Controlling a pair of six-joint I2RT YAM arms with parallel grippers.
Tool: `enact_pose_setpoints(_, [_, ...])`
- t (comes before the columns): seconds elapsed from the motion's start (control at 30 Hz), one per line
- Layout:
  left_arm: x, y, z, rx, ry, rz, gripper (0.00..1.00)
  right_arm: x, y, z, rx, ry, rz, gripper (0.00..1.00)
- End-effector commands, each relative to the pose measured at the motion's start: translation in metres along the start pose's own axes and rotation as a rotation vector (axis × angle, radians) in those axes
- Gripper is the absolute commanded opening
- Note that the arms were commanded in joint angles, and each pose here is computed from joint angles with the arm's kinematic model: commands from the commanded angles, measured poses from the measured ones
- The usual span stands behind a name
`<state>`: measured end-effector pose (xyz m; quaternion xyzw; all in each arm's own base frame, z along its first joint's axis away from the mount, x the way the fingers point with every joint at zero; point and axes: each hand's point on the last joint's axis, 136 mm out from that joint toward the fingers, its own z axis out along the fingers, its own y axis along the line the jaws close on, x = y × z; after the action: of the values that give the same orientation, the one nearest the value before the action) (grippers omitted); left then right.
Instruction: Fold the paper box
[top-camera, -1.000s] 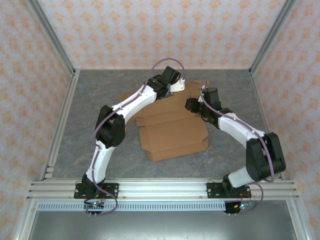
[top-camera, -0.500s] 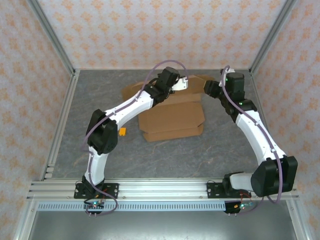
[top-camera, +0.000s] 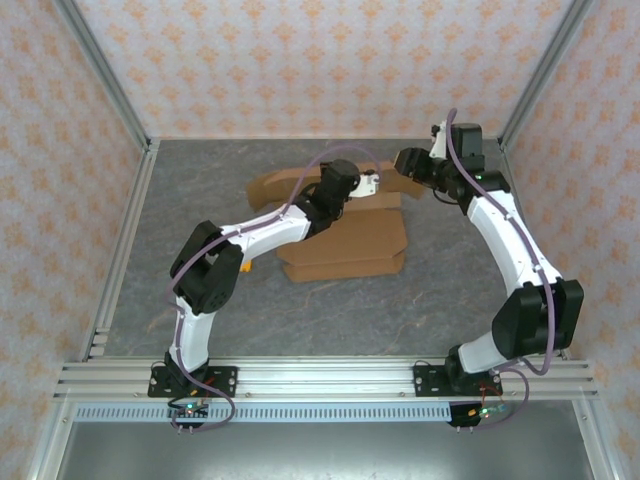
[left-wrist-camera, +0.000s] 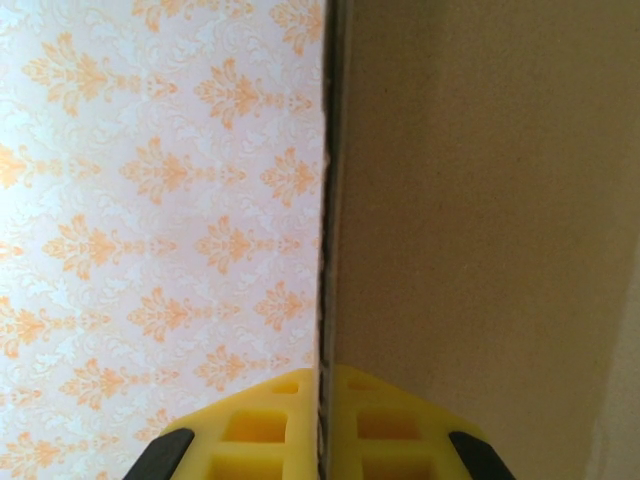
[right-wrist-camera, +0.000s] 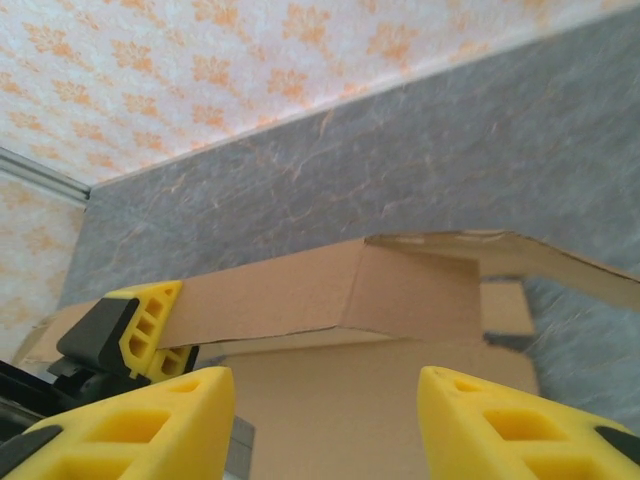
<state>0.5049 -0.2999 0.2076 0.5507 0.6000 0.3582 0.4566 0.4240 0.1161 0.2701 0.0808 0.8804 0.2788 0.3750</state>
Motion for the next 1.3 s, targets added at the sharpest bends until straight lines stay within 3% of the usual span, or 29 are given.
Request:
enact_pose_setpoints(0.0, [-0.006,0.016,-0.004,-0.102,-0.001,-0.025,0.00,0.010,0.007,0.000,-0.050,0.048,0.141,0.52])
enact_pose_setpoints(0.17, [-0.009,0.015,-0.010,-0.112,-0.008,-0.037,0.00,0.016,0.014,0.009,-0.130,0.067,0.236,0.53])
enact_pose_setpoints(0.4, [-0.007,0.004,-0.011,-0.122,-0.005,-0.033,0.00,0.006,-0.014,-0.002,0.046,-0.021,0.148,0.53])
enact_pose_setpoints(0.63, [-0.007,-0.003,-0.009,-0.125,0.000,-0.040,0.00,0.014,0.003,0.021,-0.145,-0.007,0.361,0.52])
enact_pose_setpoints(0.87, [-0.008,-0.009,-0.009,-0.117,0.000,-0.028,0.00,0.016,0.002,0.037,-0.189,-0.019,0.453,0.52])
enact_pose_setpoints(1.27, [-0.012,-0.015,-0.008,-0.104,-0.004,-0.014,0.00,0.019,0.004,0.063,-0.209,-0.047,0.561,0.35])
